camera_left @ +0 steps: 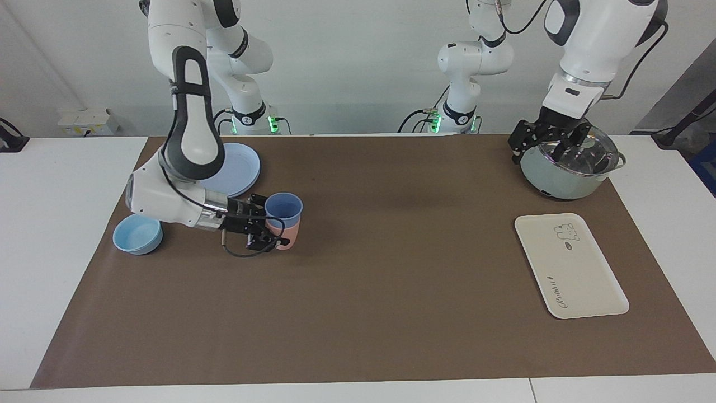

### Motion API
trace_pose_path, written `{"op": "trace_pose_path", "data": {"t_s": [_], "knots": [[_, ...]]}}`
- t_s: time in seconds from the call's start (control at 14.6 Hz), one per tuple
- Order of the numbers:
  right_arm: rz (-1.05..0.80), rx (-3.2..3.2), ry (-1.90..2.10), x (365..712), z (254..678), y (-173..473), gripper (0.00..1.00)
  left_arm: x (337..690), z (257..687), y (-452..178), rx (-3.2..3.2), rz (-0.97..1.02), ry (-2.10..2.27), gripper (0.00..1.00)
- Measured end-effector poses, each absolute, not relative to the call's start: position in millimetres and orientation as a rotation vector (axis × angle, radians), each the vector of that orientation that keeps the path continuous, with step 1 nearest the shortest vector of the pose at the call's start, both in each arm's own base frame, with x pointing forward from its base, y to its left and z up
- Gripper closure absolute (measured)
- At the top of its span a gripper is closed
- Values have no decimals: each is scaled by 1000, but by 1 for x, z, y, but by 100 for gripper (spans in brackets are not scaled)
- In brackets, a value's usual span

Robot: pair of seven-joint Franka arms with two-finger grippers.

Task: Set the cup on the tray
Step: 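Lift the cups with the right gripper while the left gripper reaches toward them, then grasp the blue cup rim with the left gripper beside the right gripper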

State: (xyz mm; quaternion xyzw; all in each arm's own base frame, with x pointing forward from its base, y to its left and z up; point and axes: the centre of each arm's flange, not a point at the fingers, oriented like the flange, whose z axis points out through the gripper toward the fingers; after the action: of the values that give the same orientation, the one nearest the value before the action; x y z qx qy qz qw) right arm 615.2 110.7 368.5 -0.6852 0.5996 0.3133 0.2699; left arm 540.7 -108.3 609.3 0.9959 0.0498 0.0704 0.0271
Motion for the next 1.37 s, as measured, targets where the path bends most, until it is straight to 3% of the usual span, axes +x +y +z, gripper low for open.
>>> {"op": "trace_pose_path", "data": {"t_s": [0.62, 1.37], "knots": [[831, -1810, 1711, 595, 412, 191, 19, 523, 609, -231, 2804, 418, 484, 0], [834, -1820, 1691, 591, 436, 221, 19, 482, 576, -361, 2653, 396, 524, 0]]}}
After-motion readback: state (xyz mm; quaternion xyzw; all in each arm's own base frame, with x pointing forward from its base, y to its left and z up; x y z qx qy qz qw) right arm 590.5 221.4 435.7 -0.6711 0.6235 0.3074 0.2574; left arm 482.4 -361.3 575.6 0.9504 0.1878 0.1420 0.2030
